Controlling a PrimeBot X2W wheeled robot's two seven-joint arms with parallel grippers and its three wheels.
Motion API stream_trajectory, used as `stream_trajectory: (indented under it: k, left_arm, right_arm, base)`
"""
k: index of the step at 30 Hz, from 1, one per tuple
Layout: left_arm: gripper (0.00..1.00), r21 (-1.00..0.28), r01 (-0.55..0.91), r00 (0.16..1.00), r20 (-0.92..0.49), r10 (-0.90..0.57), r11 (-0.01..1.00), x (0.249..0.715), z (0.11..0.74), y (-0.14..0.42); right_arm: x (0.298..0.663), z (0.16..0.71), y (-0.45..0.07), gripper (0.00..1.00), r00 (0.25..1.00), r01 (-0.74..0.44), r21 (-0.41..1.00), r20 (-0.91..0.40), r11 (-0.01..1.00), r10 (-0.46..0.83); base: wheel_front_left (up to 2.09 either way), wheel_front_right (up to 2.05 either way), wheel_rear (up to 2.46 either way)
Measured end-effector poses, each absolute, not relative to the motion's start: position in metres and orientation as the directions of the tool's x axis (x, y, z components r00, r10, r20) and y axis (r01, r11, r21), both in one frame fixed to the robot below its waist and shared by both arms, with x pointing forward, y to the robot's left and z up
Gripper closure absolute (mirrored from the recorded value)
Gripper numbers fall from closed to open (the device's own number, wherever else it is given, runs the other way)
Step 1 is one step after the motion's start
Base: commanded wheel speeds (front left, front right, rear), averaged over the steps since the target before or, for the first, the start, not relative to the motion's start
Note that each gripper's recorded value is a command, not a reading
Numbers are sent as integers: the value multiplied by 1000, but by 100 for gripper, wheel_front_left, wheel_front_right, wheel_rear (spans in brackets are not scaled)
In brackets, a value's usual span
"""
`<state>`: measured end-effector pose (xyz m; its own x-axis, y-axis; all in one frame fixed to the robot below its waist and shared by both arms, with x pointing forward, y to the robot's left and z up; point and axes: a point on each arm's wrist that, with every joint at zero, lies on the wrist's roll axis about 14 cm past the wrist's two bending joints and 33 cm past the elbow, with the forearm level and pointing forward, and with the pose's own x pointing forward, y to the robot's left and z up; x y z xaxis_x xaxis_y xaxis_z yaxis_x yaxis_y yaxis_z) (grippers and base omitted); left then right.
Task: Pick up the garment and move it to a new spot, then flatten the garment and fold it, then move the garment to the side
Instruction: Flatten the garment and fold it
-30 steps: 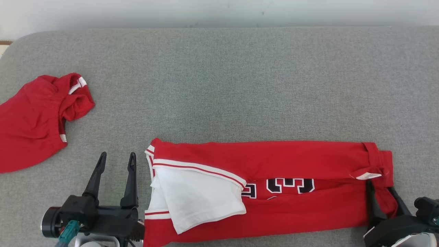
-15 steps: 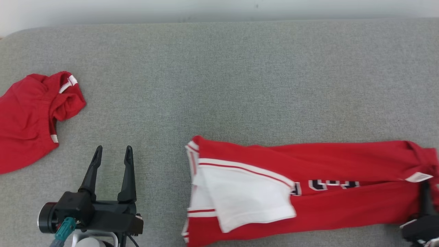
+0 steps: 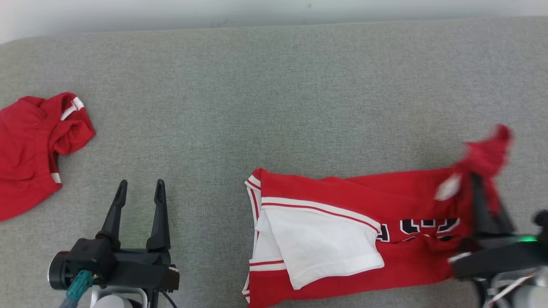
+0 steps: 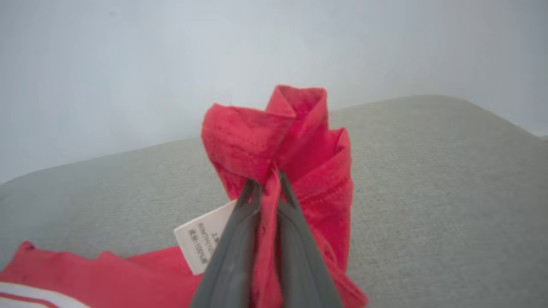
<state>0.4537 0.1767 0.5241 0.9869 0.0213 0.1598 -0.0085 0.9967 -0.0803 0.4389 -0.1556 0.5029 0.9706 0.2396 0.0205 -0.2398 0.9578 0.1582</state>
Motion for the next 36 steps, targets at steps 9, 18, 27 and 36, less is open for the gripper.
stream_trajectory:
  k: [9,18,27,36]
  left_arm:
    - [0,-91,6,986,167,10,996,458,526,172]
    - [0,-95,-19,986,164,34,995,454,526,180]
    - [0,-96,-43,986,154,58,994,449,524,189]
    - [0,-99,-51,986,153,66,994,448,524,191]
  right_arm:
    - [405,535,-38,100,841,-536,242,73,809,536]
    - [379,496,32,100,693,-672,330,-38,663,720]
    - [359,462,70,100,576,-716,401,-124,571,808]
    - [330,455,92,0,478,-733,480,-142,483,867]
  base:
    - [0,0,0]
    - [0,0,0]
    - [0,0,0]
    - [0,0,0]
